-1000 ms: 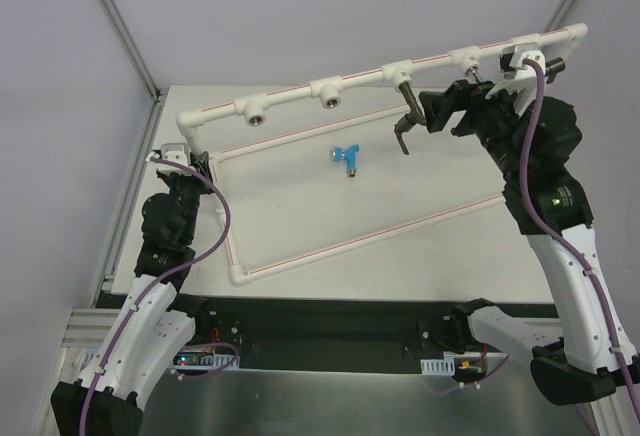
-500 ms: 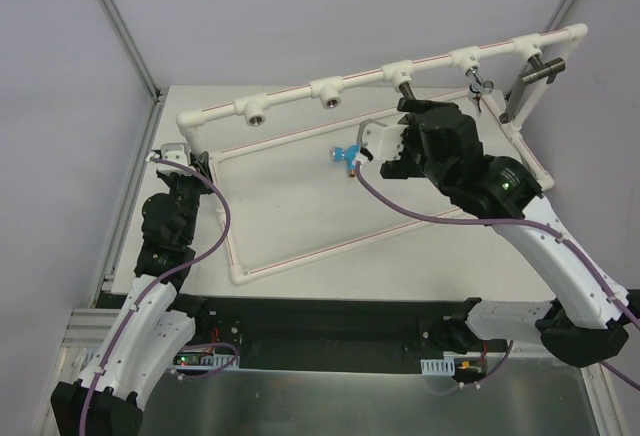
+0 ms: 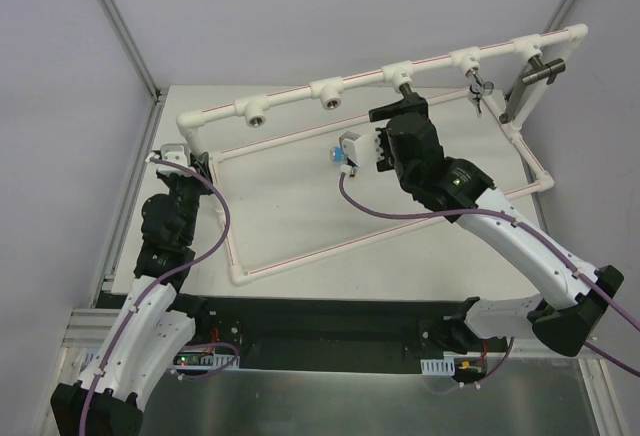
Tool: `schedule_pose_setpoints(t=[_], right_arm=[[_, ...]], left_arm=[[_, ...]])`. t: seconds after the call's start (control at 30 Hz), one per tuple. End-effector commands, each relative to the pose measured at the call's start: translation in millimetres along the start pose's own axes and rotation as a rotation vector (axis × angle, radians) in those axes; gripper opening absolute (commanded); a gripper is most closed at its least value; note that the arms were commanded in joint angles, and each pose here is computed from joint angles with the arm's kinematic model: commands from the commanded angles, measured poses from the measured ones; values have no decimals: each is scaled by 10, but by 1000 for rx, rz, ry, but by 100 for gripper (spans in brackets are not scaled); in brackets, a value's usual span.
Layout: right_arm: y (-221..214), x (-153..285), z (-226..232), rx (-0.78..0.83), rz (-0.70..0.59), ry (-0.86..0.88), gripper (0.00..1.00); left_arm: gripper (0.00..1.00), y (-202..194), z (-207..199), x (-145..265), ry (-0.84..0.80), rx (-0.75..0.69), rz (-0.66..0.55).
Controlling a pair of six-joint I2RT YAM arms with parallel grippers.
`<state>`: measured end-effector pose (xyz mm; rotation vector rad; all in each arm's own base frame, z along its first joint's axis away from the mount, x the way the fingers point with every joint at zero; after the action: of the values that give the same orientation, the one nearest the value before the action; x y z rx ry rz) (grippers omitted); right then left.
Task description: Install the water faucets
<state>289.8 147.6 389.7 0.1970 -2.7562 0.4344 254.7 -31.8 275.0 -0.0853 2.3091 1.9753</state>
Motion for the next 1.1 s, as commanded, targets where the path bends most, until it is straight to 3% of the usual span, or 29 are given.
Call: schedule_pose_setpoints(t=[0.0, 0.2, 0.33, 0.4, 0.53, 0.63, 1.07], right_arm=[[-33, -172, -66, 56, 73, -73, 81], [-52, -383, 34, 24, 82, -89, 72], [-67, -454, 69, -124, 65, -96, 61], [-55, -458, 66, -200, 25, -106, 51], [-12, -434, 88, -379, -50, -100, 14], [17, -424, 108, -513, -94, -80, 2], [123, -382, 166, -1056, -287, -2, 2]], left_arm=[[0, 224, -137, 26, -76, 41, -81], [0, 214, -134, 24, -74, 40, -77], [0, 194, -136, 12, -75, 38, -70], [0, 187, -134, 8, -73, 38, -67], [0, 174, -136, -2, -74, 37, -62], [0, 158, -139, -8, -76, 36, -57], [0, 126, -145, -29, -79, 35, -47]])
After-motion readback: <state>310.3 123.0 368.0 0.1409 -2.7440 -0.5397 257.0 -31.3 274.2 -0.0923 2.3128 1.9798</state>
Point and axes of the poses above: each gripper's point midway between its finger pads, its own x axis back along the fingers, its own z axis along the line the jaws close on, y = z × x, the point moved 5 cm from there along x, back along the fingers, and after that the axes turned 6 degrees about x, right-handed, at the moved point
